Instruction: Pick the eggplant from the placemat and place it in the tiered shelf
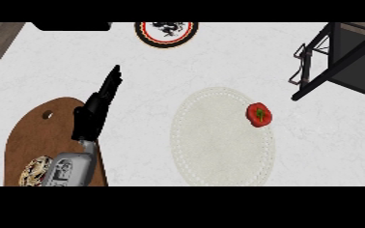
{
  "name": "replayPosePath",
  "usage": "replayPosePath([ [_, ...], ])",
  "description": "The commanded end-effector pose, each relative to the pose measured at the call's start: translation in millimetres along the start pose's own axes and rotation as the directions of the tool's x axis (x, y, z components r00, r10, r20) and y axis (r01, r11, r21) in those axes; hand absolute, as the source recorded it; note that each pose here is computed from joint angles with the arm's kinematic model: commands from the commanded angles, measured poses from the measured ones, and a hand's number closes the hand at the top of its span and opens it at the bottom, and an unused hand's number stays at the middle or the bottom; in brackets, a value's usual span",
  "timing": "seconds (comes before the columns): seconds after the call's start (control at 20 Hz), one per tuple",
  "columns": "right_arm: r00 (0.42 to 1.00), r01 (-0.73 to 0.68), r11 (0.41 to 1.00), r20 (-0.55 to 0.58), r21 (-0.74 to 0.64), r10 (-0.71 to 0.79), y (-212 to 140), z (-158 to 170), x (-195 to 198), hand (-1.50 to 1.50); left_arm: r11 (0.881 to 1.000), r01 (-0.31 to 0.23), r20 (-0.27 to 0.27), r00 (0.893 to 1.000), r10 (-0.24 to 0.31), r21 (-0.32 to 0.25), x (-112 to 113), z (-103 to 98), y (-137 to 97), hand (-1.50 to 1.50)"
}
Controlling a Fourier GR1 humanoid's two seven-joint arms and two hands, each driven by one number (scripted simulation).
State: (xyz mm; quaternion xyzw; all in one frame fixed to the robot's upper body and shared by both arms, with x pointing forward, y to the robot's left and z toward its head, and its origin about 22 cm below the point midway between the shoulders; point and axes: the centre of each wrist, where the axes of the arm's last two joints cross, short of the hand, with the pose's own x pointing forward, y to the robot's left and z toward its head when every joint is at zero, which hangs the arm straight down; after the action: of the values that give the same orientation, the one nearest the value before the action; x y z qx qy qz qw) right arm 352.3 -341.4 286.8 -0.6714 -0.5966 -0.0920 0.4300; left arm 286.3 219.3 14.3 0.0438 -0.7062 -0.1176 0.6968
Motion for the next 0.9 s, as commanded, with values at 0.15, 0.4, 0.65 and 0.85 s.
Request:
replayPosePath([
  [0.15, 1.000, 0.019, 1.000, -0.011, -0.006, -0.019, 27.0, -17.0, -27.3, 1.50, 1.000, 0.005, -0.009, 1.000, -0.005, -0.001, 6.3, -4.9, 5.5, 0.00],
  [0.4, 0.954, -0.264, 0.961, -0.166, -0.083, 0.248, 5.1, -25.2, -57.4, -1.50, 1.000, 0.002, -0.001, 1.000, -0.002, 0.001, -0.9, 10.3, 6.3, 0.00],
  [0.65, 0.948, -0.263, 0.962, -0.203, -0.071, 0.244, 4.0, -7.6, -65.6, -1.50, 1.000, -0.005, -0.001, 1.000, 0.005, 0.029, -6.1, 6.5, 1.8, 0.00],
  [0.85, 0.972, -0.126, 0.987, -0.213, -0.102, 0.102, -24.3, -8.7, -62.7, -1.50, 1.000, -0.007, 0.006, 1.000, 0.007, 0.004, 6.6, 2.1, 6.0, 0.00],
])
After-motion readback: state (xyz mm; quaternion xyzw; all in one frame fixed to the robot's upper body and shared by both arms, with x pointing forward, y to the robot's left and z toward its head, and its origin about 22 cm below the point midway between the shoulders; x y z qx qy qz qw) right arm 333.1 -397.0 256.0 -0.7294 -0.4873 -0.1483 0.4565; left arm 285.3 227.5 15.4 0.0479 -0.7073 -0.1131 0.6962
